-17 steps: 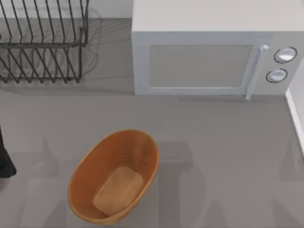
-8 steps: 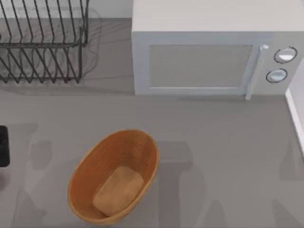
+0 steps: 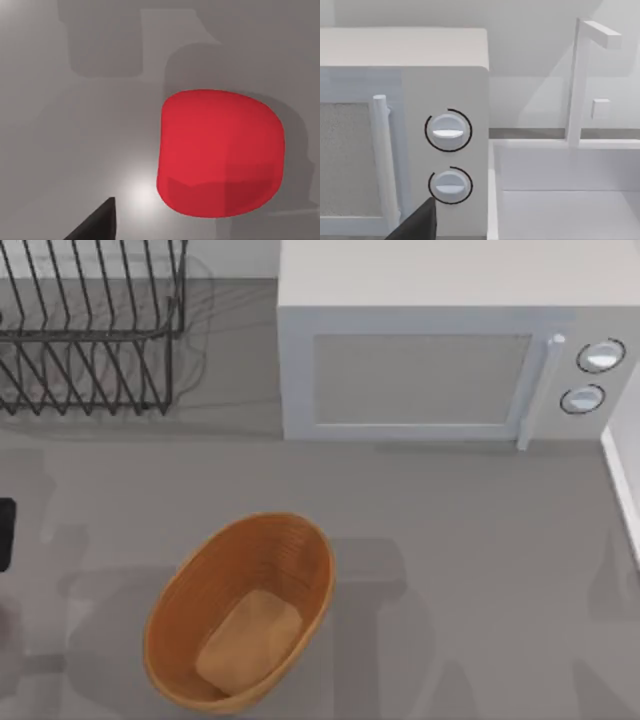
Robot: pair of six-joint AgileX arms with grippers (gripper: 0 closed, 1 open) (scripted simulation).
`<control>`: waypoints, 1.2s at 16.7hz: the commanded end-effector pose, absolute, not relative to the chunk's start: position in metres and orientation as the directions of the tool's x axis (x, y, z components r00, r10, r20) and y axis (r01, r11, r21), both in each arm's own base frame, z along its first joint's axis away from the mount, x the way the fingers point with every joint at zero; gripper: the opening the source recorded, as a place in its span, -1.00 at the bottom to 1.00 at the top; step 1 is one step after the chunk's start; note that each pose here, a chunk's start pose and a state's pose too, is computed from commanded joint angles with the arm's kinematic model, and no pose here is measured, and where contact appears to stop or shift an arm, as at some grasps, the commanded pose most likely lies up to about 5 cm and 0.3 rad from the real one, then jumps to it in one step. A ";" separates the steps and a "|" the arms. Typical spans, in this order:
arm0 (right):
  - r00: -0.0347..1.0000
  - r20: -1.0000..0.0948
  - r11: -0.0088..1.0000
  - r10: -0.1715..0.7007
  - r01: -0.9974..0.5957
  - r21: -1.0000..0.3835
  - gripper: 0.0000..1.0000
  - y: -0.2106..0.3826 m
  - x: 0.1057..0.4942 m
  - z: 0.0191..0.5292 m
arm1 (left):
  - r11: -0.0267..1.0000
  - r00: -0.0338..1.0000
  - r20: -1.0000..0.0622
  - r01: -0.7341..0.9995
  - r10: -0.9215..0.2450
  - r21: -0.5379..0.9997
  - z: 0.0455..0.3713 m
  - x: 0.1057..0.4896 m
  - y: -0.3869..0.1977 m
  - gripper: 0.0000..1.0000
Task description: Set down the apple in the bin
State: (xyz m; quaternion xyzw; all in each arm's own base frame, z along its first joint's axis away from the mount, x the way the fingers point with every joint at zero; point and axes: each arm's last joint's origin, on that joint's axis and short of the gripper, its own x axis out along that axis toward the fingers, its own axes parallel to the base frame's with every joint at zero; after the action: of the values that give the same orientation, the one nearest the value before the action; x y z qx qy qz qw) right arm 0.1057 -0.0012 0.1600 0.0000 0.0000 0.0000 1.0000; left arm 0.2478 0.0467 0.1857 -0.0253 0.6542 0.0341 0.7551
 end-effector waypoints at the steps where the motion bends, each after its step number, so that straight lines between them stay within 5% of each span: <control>1: 1.000 0.000 1.000 0.000 0.000 0.000 1.00 -0.001 0.106 0.160 | 0.996 0.099 -0.995 -0.087 0.011 0.002 0.182 0.255 0.050 1.00; 11: 1.000 0.000 1.000 0.000 0.000 0.000 1.00 -0.001 0.106 0.160 | 0.996 0.017 -1.000 -0.092 -0.005 -0.006 0.171 0.269 0.056 1.00; 20: 1.000 0.000 1.000 0.000 0.000 0.000 1.00 -0.001 0.106 0.160 | 0.996 0.019 -1.000 -0.094 -0.005 -0.006 0.106 0.271 0.056 1.00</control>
State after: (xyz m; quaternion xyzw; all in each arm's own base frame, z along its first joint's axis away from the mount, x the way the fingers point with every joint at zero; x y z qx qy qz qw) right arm 0.1057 -0.0012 0.1600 0.0000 0.0000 0.0000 1.0000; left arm 0.2706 0.0563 0.1060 -0.0353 0.6997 0.0315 0.7129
